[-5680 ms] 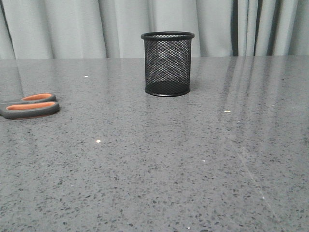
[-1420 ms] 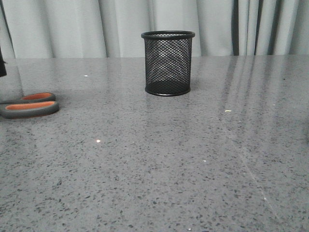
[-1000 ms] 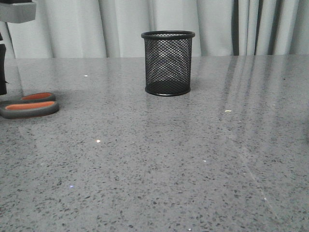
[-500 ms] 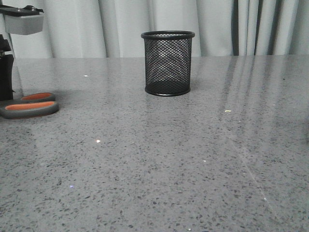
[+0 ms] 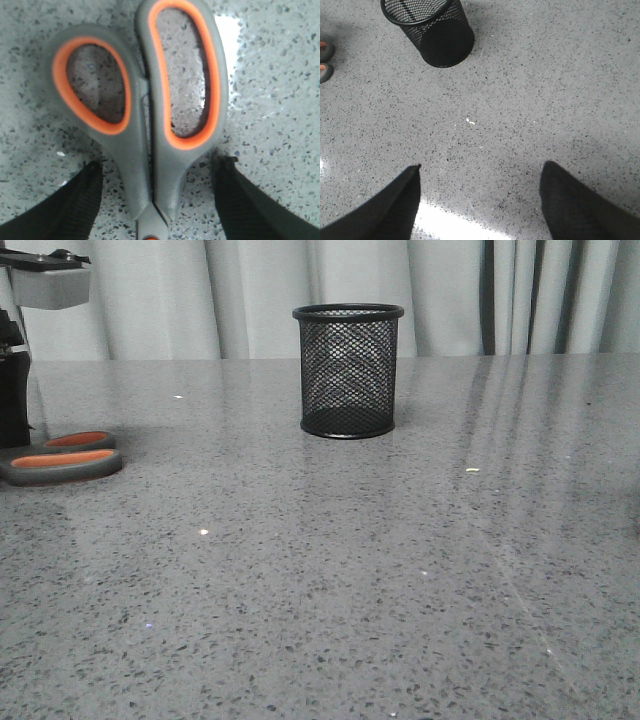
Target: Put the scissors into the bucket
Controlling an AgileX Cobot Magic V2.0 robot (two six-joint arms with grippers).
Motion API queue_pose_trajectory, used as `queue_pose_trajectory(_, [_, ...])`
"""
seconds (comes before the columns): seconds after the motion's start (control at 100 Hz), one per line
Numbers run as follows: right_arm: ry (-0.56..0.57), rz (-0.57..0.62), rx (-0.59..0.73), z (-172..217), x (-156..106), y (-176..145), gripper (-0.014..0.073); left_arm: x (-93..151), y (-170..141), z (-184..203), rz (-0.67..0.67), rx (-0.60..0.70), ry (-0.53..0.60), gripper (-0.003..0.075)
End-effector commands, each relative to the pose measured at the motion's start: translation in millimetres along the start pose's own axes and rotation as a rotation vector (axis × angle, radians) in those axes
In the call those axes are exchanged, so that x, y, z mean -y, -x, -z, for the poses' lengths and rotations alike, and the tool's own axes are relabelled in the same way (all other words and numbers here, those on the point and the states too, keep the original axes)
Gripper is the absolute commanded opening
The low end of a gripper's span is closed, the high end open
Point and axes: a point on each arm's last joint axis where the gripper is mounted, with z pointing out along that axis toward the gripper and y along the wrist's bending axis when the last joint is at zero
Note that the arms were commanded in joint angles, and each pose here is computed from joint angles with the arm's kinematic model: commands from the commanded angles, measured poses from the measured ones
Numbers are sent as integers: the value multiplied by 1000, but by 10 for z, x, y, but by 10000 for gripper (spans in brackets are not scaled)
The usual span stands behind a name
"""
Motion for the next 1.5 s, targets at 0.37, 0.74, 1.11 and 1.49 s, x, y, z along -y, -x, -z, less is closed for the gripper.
queue_pose_trajectory(0.37, [-5,15,96,98,-25,115,456,38,69,152,-2,42,19,43])
queue_pose_trajectory(0.74, [-5,15,96,98,-25,115,456,45,79,212,0,42,6,-7])
queue_pose_trajectory(1.11, [-7,13,108,99,-24,127,456,86,188,924,2,113,235,-7])
queue_pose_trajectory(1.49, [138,-9,228,126,-152,234,456,406,315,1660,-18,200,456,-7])
